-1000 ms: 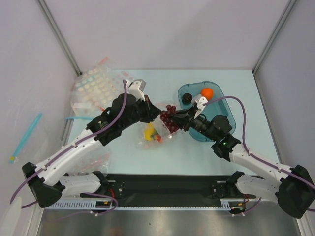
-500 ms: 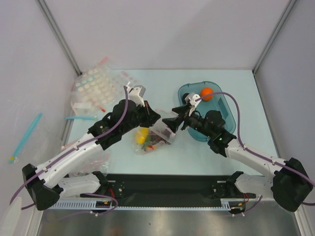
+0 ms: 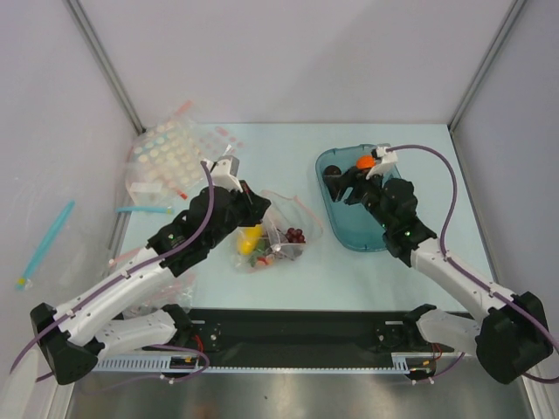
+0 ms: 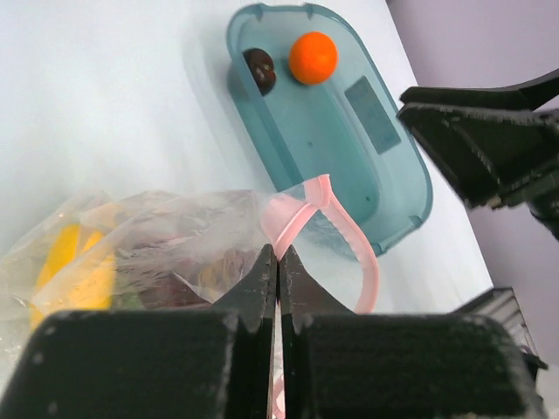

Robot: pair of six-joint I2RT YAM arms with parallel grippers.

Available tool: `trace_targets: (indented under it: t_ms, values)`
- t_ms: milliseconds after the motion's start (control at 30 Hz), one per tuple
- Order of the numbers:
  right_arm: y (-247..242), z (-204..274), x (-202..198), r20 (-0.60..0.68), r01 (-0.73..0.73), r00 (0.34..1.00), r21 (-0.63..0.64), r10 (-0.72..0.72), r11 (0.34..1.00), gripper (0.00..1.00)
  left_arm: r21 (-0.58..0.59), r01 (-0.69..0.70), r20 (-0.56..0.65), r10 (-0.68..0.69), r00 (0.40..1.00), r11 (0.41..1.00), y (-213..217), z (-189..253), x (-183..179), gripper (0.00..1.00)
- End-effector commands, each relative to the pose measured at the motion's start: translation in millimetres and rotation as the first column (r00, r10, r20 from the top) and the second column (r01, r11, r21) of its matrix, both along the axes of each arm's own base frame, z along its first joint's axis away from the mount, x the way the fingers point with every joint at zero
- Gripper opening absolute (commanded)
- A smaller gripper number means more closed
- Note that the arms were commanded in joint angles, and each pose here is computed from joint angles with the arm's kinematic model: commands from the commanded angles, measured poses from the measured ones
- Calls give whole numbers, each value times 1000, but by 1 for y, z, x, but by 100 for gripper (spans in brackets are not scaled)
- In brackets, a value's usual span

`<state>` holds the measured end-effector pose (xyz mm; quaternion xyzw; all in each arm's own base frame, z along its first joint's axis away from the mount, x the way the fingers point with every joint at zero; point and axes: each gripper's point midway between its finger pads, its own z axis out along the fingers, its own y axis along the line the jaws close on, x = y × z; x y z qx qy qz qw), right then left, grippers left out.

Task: Place the food in the zip-top bag and seal the zipper
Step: Place the fake fruit in the zipper food storage bag, then pick up the fake fruit from the bin.

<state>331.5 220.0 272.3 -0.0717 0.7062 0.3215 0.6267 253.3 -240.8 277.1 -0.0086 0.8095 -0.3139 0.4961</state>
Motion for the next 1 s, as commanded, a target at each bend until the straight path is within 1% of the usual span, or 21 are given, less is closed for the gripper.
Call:
trace_targets:
  t_ms: [0,100,167,300,367,467,500,700,867,933,967]
  values:
    - [-31,-14,29,-155,128,981,85,-114,988,73,-48,-94,58,97,994,994,13,17,11,0]
    - [-48,-34,43,-223,176,963,89,-153,980,81,-41,-113,59,116,992,993,15,14,13,0]
    - [-52,-40,48,-246,186,956,95,-157,978,82,-35,-120,55,122,991,992,16,12,14,1]
    - [-62,-61,65,-304,245,929,76,-211,967,83,-33,-135,57,137,989,990,17,8,16,0]
    - [-74,-68,74,-337,322,899,79,-279,943,84,-30,-141,54,143,988,990,18,6,17,0]
    - [-83,-84,87,-359,399,867,83,-346,913,86,-24,-151,57,152,987,988,20,6,18,0]
    - [-84,-85,90,-355,405,866,88,-351,910,86,-23,-151,55,152,987,988,19,4,18,0]
    - [-81,-111,121,-427,445,815,27,-392,895,90,-26,-172,42,173,984,985,22,-1,19,0]
    - [-68,-118,145,-458,428,809,28,-369,903,95,-23,-163,29,163,986,986,19,-3,19,0]
    - [-64,-140,152,-510,431,779,12,-365,902,95,-28,-163,32,164,986,986,20,0,18,0]
    - [-58,-134,159,-510,418,788,31,-346,908,95,-29,-164,34,165,986,986,20,-1,18,0]
